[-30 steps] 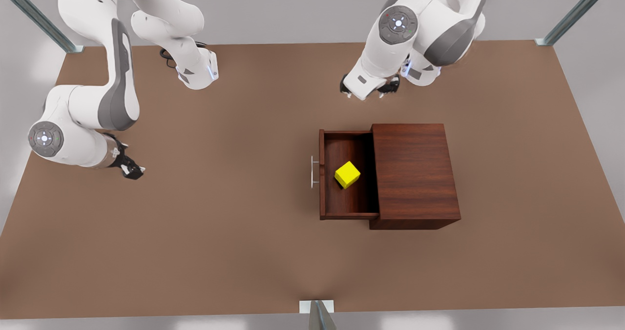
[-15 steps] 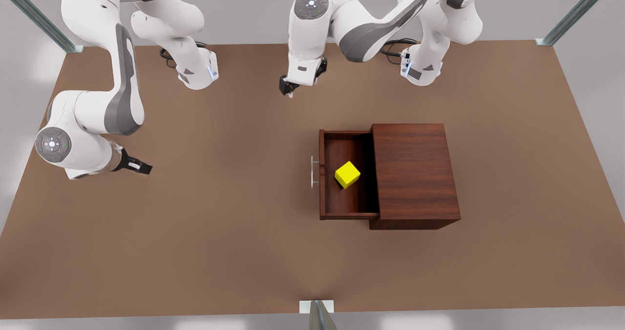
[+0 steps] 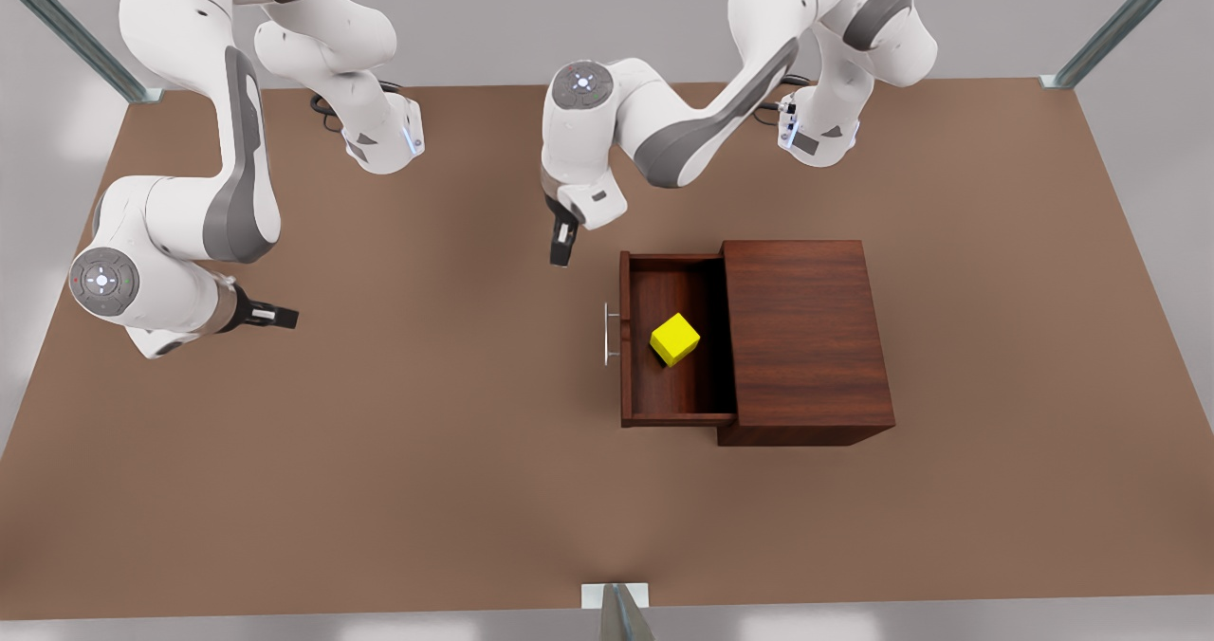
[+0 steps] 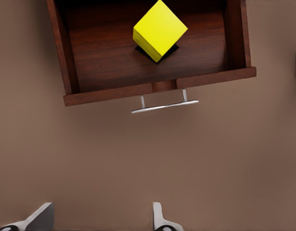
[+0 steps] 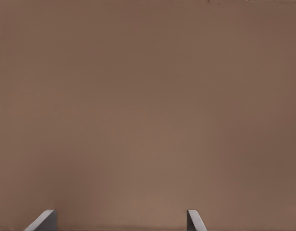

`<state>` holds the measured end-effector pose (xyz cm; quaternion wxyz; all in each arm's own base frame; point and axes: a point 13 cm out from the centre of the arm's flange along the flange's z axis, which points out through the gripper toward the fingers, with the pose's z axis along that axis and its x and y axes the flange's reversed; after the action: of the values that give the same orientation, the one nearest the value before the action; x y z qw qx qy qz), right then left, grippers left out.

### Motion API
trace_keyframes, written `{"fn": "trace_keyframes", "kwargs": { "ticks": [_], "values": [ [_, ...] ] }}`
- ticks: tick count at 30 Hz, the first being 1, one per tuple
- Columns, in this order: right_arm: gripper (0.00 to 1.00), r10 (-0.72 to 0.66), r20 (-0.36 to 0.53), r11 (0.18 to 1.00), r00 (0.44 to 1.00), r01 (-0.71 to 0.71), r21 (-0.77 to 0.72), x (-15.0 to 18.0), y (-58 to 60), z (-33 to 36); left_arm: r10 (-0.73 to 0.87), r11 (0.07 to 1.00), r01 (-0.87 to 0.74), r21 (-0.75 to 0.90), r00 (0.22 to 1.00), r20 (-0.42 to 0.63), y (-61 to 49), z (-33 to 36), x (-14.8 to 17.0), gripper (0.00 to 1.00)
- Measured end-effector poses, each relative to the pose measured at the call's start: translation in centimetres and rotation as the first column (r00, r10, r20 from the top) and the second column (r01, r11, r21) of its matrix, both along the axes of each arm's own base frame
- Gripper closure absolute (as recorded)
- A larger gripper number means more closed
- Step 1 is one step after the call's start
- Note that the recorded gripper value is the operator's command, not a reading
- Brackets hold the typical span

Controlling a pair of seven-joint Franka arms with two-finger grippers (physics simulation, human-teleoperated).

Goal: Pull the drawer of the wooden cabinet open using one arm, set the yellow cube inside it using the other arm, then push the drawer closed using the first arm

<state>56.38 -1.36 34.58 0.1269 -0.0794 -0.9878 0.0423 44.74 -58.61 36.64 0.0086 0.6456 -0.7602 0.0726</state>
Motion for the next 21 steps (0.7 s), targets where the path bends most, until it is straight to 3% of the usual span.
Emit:
{"fn": "trace_keyframes", "kwargs": {
  "ticks": [10,14,15,16,21],
  "values": [
    [0.00,0.067,-0.014,0.998,0.998,-0.067,0.019,-0.2,0.0,-0.1,0.213,0.977,-0.214,-0.016,0.976,-0.032,-1.5,-3.4,0.3,0.00],
    [0.00,0.085,-0.017,0.996,0.996,-0.085,0.024,-0.3,0.0,-0.1,0.262,0.965,-0.263,-0.020,0.964,-0.032,-1.3,-6.1,2.1,0.02],
    [0.00,0.089,-0.018,0.996,0.996,-0.089,0.025,-0.3,0.0,-0.1,0.278,0.959,-0.280,-0.034,0.959,-0.044,-1.1,-6.1,2.7,0.83],
    [0.00,0.093,-0.018,0.995,0.996,-0.092,0.026,-0.3,0.0,-0.1,0.291,0.955,-0.293,-0.046,0.955,-0.054,-0.9,-5.9,3.1,1.00],
    [0.00,0.109,-0.021,0.994,0.994,-0.108,0.031,-0.3,0.1,-0.2,0.304,0.950,-0.310,-0.042,0.946,-0.112,-1.3,-8.6,2.7,1.00]
  ]
}}
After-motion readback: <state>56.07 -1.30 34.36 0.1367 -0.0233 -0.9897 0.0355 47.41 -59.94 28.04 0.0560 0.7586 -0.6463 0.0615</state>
